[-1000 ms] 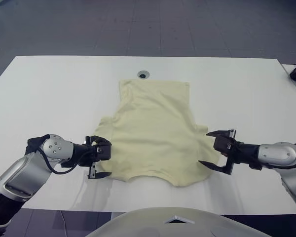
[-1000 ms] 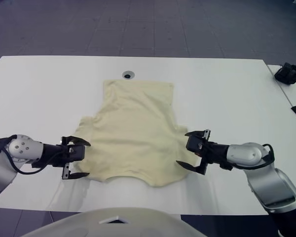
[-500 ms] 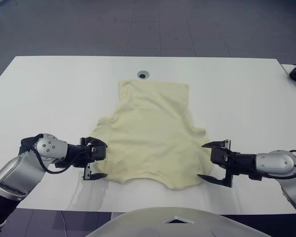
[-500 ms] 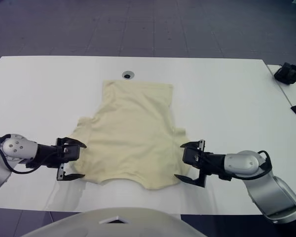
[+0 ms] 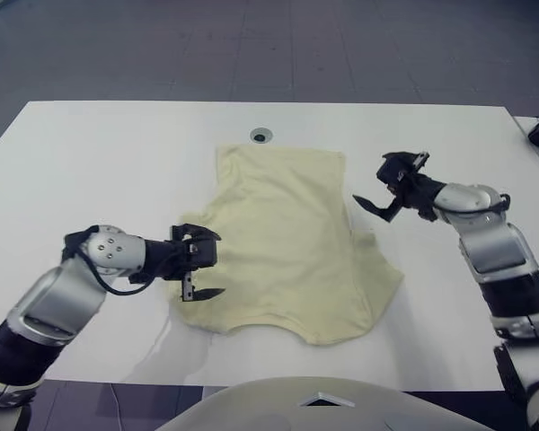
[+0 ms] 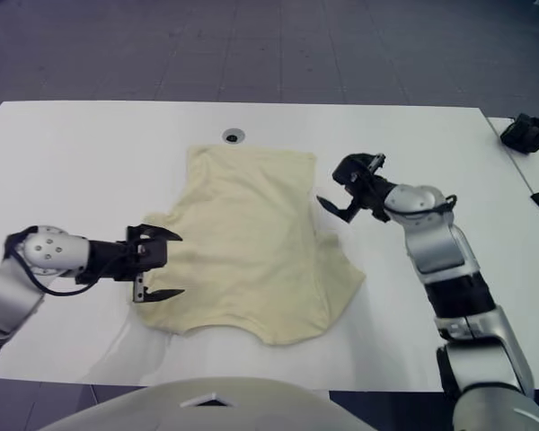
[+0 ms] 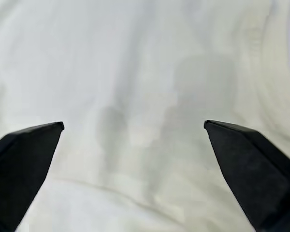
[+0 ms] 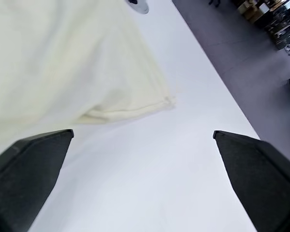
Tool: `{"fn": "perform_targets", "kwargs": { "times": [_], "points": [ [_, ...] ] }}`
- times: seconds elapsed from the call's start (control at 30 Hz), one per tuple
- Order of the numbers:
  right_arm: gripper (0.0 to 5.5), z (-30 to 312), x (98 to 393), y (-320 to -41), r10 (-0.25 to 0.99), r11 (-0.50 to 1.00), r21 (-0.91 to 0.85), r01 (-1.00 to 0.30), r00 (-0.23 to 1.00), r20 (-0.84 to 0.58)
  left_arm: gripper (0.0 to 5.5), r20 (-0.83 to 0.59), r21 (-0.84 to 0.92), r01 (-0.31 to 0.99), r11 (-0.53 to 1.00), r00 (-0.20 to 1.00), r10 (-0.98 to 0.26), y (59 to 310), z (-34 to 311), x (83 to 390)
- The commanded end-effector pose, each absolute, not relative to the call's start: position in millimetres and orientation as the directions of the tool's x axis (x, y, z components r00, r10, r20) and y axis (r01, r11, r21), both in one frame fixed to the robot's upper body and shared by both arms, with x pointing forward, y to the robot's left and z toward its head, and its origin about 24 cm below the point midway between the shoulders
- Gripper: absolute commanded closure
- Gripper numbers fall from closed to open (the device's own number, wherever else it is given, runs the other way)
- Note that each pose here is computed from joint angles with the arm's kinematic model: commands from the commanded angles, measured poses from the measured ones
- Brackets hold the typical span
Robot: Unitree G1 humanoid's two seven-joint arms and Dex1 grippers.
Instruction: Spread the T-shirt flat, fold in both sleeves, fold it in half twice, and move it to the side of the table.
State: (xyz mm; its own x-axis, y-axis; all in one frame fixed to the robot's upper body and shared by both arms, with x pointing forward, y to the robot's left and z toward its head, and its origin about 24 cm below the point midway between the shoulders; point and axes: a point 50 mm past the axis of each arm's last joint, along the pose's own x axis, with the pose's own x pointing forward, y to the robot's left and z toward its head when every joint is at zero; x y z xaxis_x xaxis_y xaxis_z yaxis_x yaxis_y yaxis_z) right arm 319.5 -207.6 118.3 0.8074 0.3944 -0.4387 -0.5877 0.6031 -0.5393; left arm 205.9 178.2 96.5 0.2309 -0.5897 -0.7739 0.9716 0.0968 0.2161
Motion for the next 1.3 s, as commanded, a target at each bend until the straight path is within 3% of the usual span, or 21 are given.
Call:
{"fn": "perform_targets", "kwargs": {
  "times": [0.03,0.2,0.4,0.77,1.0,1.3],
  "points": [
    [0.12,120.4,347.0,-202.2,0.368,0.633,-0.562,-0.532,0.846,-0.386,0.1,-0.825,0.181,0.982,0.046,0.177,-0.536,179.5,76.3,198.5],
    [0.12,113.4,369.5,-193.2,0.385,0.653,-0.532,-0.538,0.842,-0.378,0.1,-0.883,0.138,0.99,-0.034,0.107,-0.456,194.9,67.7,190.6],
    [0.12,86.8,369.6,-190.3,0.403,0.626,-0.505,-0.595,0.801,-0.443,0.1,-0.899,0.093,0.991,-0.1,0.04,-0.436,204.7,70.8,184.6],
    [0.12,68.7,370.8,-196.0,0.374,0.595,-0.511,-0.621,0.776,-0.508,0.1,-0.894,0.12,0.986,-0.114,0.058,-0.443,202.9,71.1,191.1],
    [0.12,67.0,374.2,-207.2,0.283,0.562,-0.579,-0.59,0.795,-0.536,0.1,-0.894,0.124,0.985,-0.123,0.057,-0.444,201.7,72.4,192.6],
    [0.12,84.1,384.1,-214.8,0.192,0.547,-0.69,-0.474,0.874,-0.447,0.1,-0.841,0.242,0.967,-0.081,0.168,-0.514,186.7,78.6,215.2]
  ]
}}
